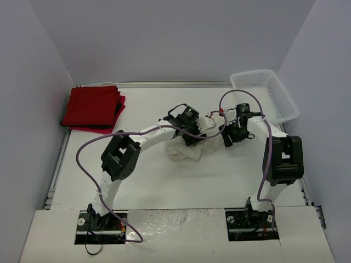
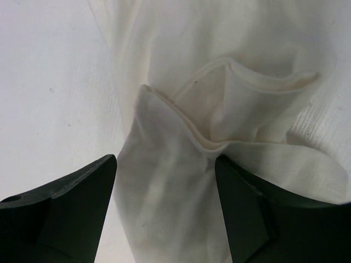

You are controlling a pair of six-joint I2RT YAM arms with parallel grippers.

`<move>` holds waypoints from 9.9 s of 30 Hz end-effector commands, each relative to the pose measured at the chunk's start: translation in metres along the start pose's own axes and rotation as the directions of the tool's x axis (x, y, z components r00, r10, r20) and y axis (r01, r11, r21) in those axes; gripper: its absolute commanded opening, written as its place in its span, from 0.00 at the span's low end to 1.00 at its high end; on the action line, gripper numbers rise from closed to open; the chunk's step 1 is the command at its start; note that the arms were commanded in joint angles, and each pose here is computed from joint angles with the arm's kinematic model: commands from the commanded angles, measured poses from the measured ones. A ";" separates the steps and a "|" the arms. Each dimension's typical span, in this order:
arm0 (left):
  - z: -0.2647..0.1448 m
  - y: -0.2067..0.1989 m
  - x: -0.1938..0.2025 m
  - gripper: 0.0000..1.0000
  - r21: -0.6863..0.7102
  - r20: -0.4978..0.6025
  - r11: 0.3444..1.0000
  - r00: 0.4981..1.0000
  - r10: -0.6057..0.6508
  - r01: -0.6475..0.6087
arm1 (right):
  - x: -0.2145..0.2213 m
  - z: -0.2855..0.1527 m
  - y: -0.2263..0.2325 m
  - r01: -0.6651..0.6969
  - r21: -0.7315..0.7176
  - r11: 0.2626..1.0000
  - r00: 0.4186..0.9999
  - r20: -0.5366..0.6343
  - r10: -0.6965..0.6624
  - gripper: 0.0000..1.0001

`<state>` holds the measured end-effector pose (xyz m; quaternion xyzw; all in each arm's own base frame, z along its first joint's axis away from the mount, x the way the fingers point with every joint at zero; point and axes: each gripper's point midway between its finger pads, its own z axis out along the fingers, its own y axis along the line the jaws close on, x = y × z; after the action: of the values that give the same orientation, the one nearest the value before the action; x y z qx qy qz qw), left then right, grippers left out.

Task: Fold and stack the t-shirts
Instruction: Move the tshirt to the center of the board, then flatten out the tshirt

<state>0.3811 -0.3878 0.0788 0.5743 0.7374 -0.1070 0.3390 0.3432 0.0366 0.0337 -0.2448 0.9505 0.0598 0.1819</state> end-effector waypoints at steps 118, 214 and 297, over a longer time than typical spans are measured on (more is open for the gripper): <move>-0.411 0.149 0.138 0.02 -0.707 0.329 0.518 0.873 -0.361 0.481 | -0.166 -0.193 -0.034 -0.018 0.217 0.976 0.885 0.457 -0.085 0.00; -0.189 0.100 0.300 0.22 -0.185 -0.337 0.983 0.939 -0.066 0.003 | 0.004 -0.013 -0.014 -0.076 0.033 0.997 0.997 0.013 0.075 0.00; -0.296 0.053 0.253 0.02 -0.541 -0.037 0.764 0.897 -0.440 0.352 | 0.020 -0.073 0.043 0.347 -0.019 0.938 0.938 0.025 -0.346 0.42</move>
<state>0.2852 -0.0124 0.1472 0.3146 0.8697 0.0713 0.3737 0.2847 0.0558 0.1013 -0.4022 0.8888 0.0476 0.2144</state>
